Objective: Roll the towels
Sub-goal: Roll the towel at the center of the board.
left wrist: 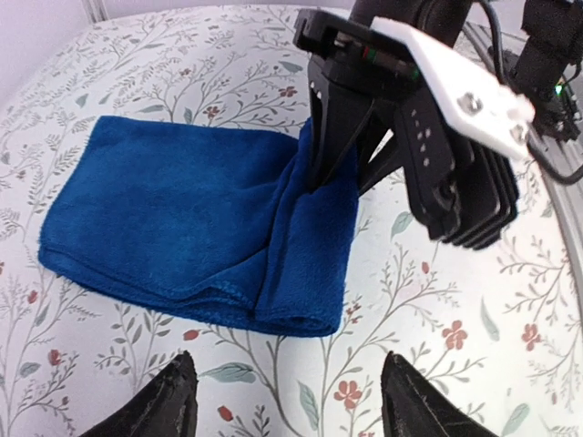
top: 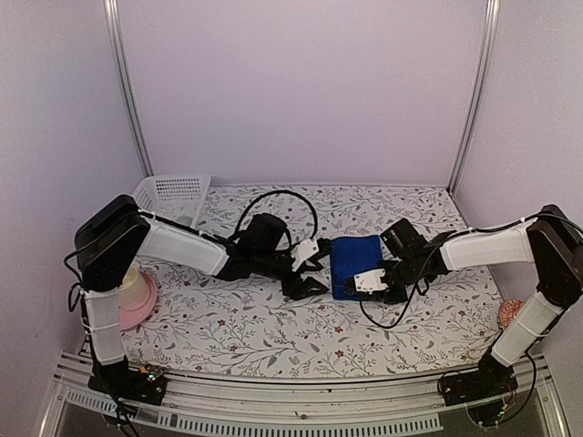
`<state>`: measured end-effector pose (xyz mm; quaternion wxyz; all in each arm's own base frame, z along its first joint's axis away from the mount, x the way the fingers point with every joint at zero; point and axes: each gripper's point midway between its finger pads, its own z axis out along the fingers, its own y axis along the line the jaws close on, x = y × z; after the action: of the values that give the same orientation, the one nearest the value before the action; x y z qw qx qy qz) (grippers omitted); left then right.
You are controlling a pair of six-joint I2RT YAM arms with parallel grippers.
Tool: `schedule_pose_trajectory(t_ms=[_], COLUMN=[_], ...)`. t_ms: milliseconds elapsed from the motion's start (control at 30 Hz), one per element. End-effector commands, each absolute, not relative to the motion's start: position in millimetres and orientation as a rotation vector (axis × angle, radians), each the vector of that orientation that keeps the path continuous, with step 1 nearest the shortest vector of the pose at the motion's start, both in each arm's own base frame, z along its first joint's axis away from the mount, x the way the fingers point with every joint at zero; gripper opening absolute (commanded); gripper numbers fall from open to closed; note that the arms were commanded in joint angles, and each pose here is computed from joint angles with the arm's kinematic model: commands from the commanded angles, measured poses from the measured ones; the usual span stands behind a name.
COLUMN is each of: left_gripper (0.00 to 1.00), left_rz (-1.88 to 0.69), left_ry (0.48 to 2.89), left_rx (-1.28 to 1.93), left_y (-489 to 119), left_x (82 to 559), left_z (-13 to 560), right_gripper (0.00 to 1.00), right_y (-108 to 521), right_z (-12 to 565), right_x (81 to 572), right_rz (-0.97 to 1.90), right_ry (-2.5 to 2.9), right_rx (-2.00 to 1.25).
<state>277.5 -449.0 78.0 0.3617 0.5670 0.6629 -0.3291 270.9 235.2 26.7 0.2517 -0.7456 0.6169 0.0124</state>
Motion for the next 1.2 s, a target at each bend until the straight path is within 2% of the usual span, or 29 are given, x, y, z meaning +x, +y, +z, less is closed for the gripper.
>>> schedule_pose_trajectory(t_ms=[0, 100, 133, 233, 533, 900, 1167], left_gripper=[0.69, 0.69, 0.69, 0.68, 0.65, 0.63, 0.6], left_rz=[-0.624, -0.524, -0.494, -0.436, -0.32, -0.24, -0.162], left_ry=[1.523, 1.42, 1.357, 1.258, 1.085, 0.992, 0.964], left_rx=[1.445, 1.502, 1.49, 1.51, 1.544, 1.694, 1.721], left_y=[-448, -450, -452, -457, -468, -493, -504], left_x=[289, 273, 270, 257, 229, 206, 205], left_z=[87, 77, 94, 97, 101, 65, 47], right_gripper=[0.25, 0.25, 0.25, 0.26, 0.28, 0.31, 0.3], right_y=[226, 227, 228, 234, 235, 223, 224], right_z=[13, 17, 19, 31, 36, 12, 16], right_x=[238, 234, 234, 235, 214, 213, 244], right_rz=[0.28, 0.375, 0.406, 0.532, 0.789, 0.879, 0.822], right_ry=[1.847, 1.894, 1.906, 1.943, 2.052, 2.207, 2.242], right_rx=[-2.121, -2.129, -2.13, -2.121, -2.184, -2.129, -2.033])
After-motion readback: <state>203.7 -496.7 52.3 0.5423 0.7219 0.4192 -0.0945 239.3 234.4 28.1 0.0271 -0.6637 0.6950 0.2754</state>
